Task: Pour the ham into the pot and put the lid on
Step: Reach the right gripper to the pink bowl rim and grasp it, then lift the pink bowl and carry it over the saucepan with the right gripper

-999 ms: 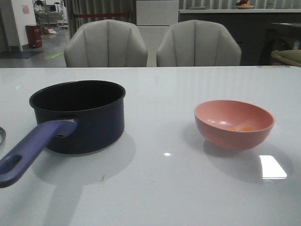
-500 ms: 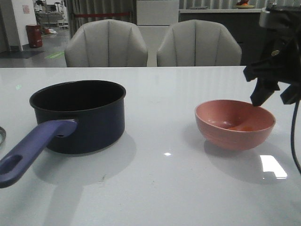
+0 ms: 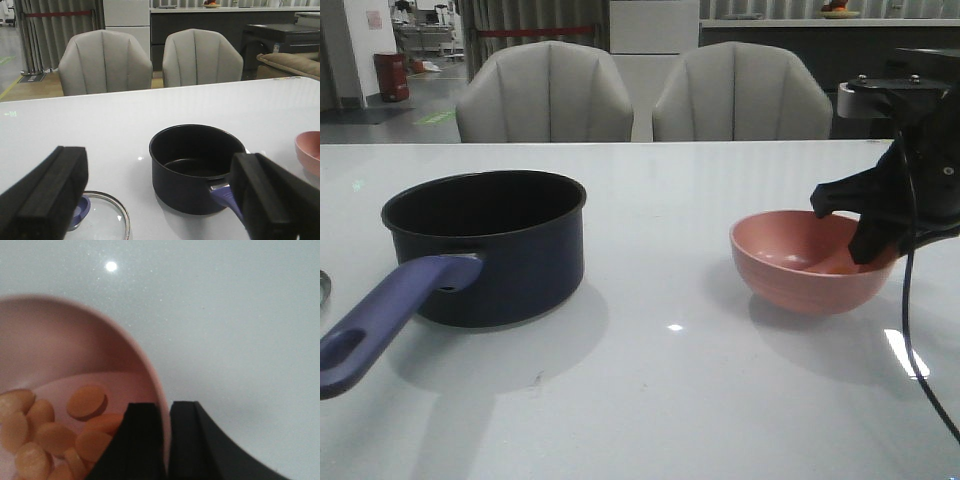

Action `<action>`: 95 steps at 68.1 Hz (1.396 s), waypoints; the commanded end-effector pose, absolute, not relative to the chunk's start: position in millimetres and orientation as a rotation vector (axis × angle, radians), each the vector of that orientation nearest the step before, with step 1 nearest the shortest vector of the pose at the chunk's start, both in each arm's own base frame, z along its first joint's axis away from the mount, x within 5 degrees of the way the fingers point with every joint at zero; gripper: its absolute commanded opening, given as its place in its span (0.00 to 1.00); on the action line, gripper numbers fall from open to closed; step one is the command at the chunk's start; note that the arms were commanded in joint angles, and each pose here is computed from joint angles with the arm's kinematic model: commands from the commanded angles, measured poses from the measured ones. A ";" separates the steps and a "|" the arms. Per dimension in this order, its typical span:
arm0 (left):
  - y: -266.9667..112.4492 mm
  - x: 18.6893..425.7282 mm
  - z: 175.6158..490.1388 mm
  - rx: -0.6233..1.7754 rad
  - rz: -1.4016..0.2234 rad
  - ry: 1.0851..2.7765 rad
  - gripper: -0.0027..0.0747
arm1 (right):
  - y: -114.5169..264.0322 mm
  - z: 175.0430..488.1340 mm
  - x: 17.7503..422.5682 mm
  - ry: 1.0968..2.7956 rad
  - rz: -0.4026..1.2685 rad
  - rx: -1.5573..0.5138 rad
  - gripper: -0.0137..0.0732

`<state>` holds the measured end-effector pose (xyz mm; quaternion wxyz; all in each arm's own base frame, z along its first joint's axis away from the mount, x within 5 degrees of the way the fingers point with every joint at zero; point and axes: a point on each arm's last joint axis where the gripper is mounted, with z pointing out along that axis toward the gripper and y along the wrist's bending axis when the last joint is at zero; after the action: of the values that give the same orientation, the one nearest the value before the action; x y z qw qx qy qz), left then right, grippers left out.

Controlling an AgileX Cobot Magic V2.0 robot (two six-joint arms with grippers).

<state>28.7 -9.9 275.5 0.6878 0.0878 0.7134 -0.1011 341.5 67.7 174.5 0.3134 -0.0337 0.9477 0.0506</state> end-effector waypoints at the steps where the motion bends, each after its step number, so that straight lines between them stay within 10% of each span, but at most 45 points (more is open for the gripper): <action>1: -8.5 22.9 291.3 0.177 -0.249 1.474 0.84 | 69.0 200.2 348.3 2.381 0.151 -0.088 0.31; 31: -8.5 22.9 291.3 0.177 -0.249 1.474 0.84 | 76.3 269.1 340.1 2.138 0.258 -0.022 0.31; 74: -8.5 22.9 291.3 0.177 -0.249 1.474 0.84 | 248.2 343.1 371.0 2.159 0.451 -0.485 0.31; 95: -8.5 22.9 291.3 0.177 -0.249 1.474 0.84 | 266.3 367.2 387.1 1.867 0.474 -0.476 0.31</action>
<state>28.7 -9.9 275.5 0.6878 0.0878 0.7134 -0.1011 389.6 272.0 308.9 0.4234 -0.2116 0.8647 0.1677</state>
